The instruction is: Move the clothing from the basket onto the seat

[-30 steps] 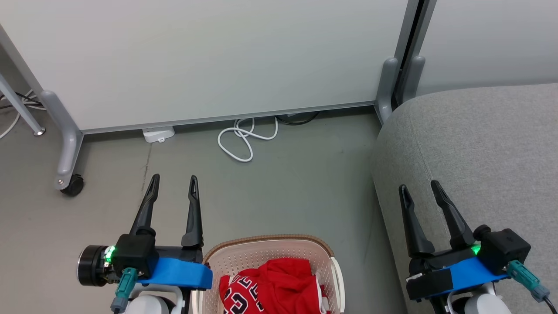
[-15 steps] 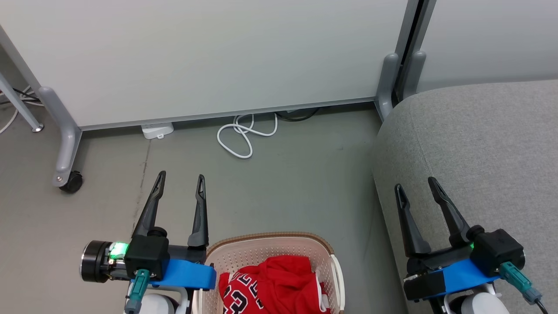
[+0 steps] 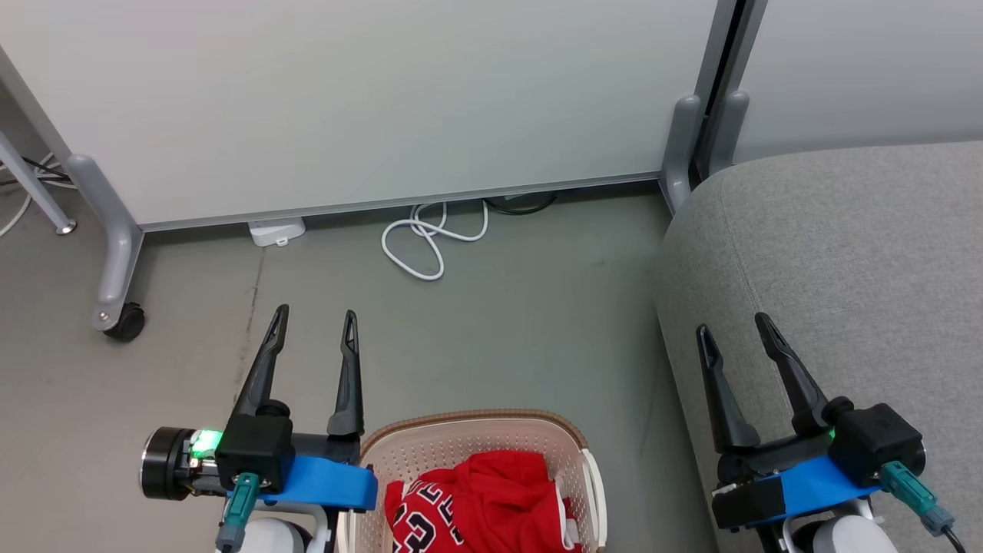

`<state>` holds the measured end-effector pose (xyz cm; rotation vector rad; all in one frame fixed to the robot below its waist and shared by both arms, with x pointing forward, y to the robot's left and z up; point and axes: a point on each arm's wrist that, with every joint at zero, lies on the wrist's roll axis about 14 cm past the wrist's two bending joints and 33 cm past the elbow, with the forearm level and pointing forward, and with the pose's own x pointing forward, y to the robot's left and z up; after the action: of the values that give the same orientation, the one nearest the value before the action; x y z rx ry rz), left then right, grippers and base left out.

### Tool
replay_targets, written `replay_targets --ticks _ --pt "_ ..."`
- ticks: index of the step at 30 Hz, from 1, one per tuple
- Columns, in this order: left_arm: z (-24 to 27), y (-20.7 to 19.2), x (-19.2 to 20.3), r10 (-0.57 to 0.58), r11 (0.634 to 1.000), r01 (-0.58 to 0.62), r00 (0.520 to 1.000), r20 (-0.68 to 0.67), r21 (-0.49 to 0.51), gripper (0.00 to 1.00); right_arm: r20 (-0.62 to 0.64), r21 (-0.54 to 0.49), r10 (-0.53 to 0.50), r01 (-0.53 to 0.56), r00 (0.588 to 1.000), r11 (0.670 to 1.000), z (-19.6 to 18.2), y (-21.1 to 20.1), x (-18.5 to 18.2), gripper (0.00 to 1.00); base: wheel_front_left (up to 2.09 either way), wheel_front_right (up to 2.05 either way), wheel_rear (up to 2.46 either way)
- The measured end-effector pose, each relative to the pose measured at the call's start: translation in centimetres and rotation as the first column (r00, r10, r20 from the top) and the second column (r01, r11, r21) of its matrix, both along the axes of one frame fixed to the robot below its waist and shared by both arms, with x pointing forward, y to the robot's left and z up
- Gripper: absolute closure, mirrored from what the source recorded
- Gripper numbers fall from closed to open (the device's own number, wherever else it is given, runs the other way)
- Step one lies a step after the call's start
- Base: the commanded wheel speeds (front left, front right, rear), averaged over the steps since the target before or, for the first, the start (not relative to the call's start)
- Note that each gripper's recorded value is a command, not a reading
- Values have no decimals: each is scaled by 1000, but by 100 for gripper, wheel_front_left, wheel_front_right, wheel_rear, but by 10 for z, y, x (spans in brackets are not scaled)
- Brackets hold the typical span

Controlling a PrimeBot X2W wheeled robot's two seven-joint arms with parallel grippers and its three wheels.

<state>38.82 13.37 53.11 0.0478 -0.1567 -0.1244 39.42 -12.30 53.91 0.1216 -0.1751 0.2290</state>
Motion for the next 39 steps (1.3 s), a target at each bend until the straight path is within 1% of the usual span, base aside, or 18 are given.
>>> replay_targets --ticks 4,8,14,18,21,27,33,39 --pt "-5 -1 1 -9 1000 9 1000 -16 -8 0 -6 1 -3 3 1000 1000 -2 -1 1 0 0 0 0" --pt "-13 -9 7 -46 999 45 998 -42 -6 0 -14 1 -11 11 1000 1000 -5 -4 4 0 0 0 0" --pt "-32 -30 23 -144 989 146 985 -95 22 0 -26 -5 -28 28 999 1000 -11 -10 13 0 0 0 0" --pt "-54 -50 32 -223 972 231 962 -160 35 0 -42 -11 -46 46 998 999 -18 -16 19 0 0 0 0" --pt "-76 -66 38 -285 953 301 933 -218 44 0 -51 -16 -60 59 997 998 -22 -21 25 0 0 0 0" --pt "-122 -97 53 -389 902 429 859 -334 53 0 -77 -31 -91 89 993 996 -35 -33 38 0 0 0 0" --pt "-176 -121 56 -460 840 540 759 -460 50 0 -96 -48 -106 102 990 994 -48 -41 53 0 0 0 0" --pt "-229 -131 55 -486 783 621 657 -577 48 0 -112 -67 -123 116 986 991 -61 -48 66 0 0 0 0"
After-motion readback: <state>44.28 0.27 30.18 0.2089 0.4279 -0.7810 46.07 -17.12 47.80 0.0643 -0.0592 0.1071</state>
